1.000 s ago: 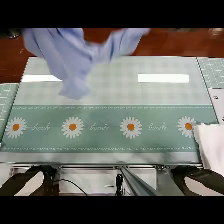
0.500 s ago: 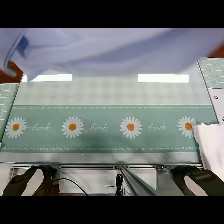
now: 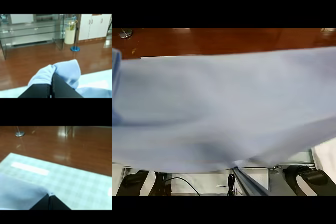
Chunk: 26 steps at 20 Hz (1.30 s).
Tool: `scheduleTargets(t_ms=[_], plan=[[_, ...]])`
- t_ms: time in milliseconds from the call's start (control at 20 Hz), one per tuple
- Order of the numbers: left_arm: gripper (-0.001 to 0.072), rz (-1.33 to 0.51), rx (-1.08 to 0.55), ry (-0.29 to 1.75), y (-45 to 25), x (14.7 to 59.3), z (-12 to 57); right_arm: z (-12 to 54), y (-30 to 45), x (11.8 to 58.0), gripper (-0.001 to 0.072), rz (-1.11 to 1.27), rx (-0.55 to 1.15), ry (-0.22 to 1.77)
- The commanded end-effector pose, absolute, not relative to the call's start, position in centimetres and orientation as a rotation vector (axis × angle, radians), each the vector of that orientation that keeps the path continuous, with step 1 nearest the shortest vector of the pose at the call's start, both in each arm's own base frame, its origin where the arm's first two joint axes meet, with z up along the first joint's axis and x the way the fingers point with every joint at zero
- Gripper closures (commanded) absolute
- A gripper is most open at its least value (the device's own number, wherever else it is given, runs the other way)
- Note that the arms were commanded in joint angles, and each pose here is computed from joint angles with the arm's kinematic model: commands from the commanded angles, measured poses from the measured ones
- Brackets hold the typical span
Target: Fold the shirts.
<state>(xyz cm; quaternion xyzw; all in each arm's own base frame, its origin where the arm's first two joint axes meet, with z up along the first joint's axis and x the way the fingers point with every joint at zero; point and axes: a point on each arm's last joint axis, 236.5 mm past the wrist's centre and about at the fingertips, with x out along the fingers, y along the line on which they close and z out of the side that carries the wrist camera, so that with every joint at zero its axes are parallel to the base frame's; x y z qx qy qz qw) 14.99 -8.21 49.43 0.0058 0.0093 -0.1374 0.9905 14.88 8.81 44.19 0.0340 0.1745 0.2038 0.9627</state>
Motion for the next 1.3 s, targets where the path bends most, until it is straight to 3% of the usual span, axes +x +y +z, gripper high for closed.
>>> scheduleTargets(t_ms=[0,250,350,500,700,900,1050,1100,1150,1200,1250], plan=[[0.0686,-0.277,-0.034,0.123,-7.7,16.2,45.9,42.3,7.6,15.1,0.0695,0.353,0.073,0.419],[0.0686,-0.652,-0.335,0.412,-14.0,24.7,34.2,32.6,6.2,22.3,0.0695,0.229,0.075,0.676],[0.0686,-0.643,-0.446,0.497,-14.3,29.3,28.4,29.1,6.1,26.5,0.0695,0.196,0.077,0.736],[0.0686,-0.614,-0.478,0.609,-15.9,35.4,20.7,25.5,6.0,34.2,0.0695,0.154,0.113,0.784],[0.0686,-0.515,-0.527,0.679,-17.2,43.1,14.1,19.9,6.3,43.2,0.0694,0.198,0.345,0.833],[0.0685,-0.483,-0.550,0.791,-17.9,46.5,8.4,15.3,6.6,48.6,0.0694,0.288,0.578,0.862],[0.0683,-0.485,-0.564,0.844,-18.4,46.6,6.5,11.0,6.8,50.1,0.0692,0.287,0.655,0.943],[0.0603,-0.495,-0.561,0.861,-18.5,46.3,6.1,9.8,6.8,50.2,0.0629,0.284,0.664,0.971],[0.0219,-0.506,-0.548,0.877,-18.5,46.0,5.9,8.9,6.9,50.2,0.0323,0.284,0.666,0.997],[-0.0001,-0.510,-0.541,0.900,-18.1,45.6,5.6,8.4,6.7,49.8,0.0078,0.300,0.644,1.014],[0.0000,-0.528,-0.511,0.947,-17.4,44.7,5.3,8.2,6.3,49.2,0.0077,0.320,0.613,1.031]])
